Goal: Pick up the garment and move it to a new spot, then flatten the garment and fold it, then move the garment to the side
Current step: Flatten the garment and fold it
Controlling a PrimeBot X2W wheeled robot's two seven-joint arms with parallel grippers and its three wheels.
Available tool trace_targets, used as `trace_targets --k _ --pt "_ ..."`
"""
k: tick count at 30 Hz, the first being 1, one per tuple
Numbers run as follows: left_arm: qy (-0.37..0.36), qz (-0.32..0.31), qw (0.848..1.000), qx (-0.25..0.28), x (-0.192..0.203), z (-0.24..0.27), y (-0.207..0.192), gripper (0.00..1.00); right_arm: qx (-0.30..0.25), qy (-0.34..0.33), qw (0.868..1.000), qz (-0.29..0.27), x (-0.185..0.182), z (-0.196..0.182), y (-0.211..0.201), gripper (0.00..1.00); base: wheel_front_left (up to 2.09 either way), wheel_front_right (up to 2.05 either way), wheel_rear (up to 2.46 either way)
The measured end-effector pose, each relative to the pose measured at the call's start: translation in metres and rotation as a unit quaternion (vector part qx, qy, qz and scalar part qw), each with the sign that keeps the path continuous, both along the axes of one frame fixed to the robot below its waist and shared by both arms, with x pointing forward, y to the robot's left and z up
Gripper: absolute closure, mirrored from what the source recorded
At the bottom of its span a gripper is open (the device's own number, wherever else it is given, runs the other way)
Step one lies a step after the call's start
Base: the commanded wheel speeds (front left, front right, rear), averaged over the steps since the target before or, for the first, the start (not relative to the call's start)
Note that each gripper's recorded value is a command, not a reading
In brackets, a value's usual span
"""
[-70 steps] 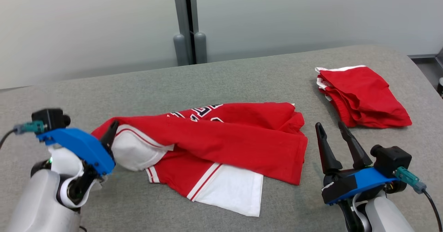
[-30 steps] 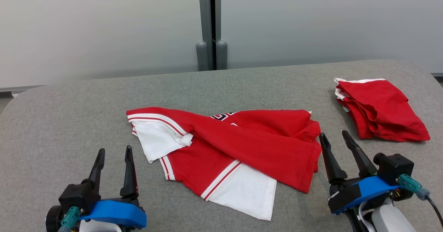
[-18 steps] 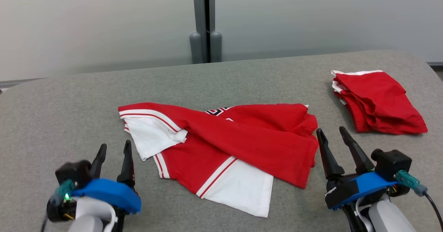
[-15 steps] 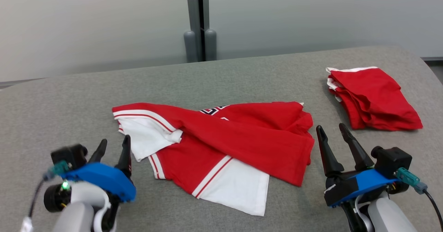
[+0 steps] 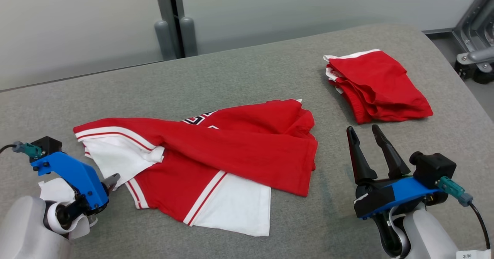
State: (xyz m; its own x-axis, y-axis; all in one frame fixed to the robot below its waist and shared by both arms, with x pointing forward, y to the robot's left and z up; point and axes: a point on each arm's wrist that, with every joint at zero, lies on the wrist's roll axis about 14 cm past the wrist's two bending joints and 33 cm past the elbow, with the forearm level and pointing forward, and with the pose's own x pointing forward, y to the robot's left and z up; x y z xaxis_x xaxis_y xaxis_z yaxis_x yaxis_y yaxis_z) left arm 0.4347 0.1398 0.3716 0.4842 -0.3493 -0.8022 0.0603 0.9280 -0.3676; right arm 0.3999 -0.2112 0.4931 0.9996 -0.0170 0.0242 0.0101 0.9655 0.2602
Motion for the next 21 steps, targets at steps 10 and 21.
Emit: trace_targets --k 10,21 --pt "0.067 -0.024 0.997 0.009 -0.005 -0.016 -0.009 0.0 0.003 0.002 1.0 -0.017 -0.004 -0.001 -0.009 0.0 0.0 0.0 0.0" --pt "0.045 -0.032 0.998 0.013 0.001 -0.011 -0.006 1.0 0.009 0.0 1.0 -0.008 0.004 -0.001 -0.001 0.0 0.0 0.0 0.0"
